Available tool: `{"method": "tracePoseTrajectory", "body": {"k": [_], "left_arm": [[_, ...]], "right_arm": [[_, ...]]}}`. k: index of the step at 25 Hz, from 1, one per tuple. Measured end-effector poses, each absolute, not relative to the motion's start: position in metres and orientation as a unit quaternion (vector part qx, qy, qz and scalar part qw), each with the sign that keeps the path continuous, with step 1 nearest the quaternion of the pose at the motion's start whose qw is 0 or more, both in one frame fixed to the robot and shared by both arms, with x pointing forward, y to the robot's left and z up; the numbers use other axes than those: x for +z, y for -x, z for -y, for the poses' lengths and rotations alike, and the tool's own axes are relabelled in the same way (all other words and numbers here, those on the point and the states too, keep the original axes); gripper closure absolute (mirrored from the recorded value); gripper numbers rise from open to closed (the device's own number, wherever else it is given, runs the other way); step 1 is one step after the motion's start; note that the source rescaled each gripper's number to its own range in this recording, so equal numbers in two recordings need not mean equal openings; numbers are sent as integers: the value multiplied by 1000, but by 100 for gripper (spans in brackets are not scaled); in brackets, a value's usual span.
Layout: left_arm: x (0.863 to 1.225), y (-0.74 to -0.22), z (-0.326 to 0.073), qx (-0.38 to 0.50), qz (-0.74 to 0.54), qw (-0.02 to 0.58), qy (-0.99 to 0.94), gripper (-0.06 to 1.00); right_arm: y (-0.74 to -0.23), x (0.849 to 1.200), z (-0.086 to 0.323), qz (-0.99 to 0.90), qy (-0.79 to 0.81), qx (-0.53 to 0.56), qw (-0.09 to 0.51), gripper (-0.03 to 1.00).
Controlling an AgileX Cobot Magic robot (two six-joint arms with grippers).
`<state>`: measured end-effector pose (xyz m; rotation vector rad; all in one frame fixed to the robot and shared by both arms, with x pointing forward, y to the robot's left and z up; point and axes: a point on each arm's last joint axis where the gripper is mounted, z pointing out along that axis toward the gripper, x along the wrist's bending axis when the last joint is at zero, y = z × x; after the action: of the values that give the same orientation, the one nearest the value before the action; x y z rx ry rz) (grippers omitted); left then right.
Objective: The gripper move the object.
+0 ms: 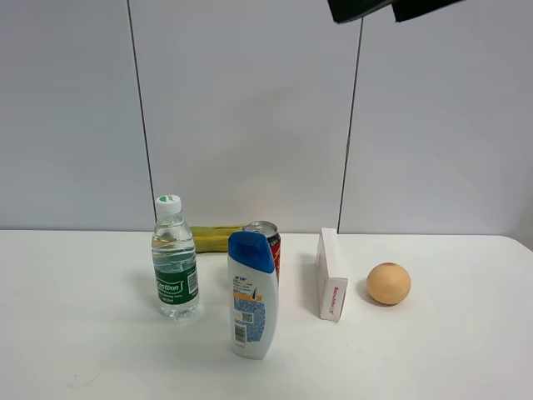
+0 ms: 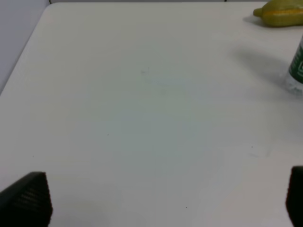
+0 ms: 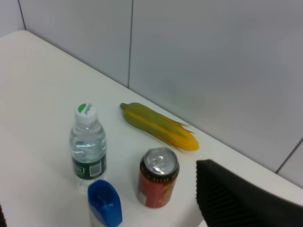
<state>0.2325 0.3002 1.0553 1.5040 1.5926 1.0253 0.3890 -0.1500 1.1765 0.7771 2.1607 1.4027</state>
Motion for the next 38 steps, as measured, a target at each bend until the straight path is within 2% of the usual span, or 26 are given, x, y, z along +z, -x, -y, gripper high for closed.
{"method": "tracePoseTrajectory", "body": {"k": [12,17,22,28,38], "left_arm": [[1055,-233,-300,397,-616,354,-582,-6],[1055,-233,-300,397,-616,354,-582,-6],[1055,-233,-300,397,-616,354,-582,-6],[1055,-233,-300,397,-616,354,-582,-6],[1055,-233,-300,397,-616,354,-582,-6]], "right_arm": [[-364,1239,173,-820,-274,457,211,23],[-360,1228,191,-868,-284,341,221,23],[-355,1220,193,-869,-299,338,203,23],[-345,1183,201,-887,-307,300,171,23],[-320,1155,235,-885,-313,278,205,23]]}}
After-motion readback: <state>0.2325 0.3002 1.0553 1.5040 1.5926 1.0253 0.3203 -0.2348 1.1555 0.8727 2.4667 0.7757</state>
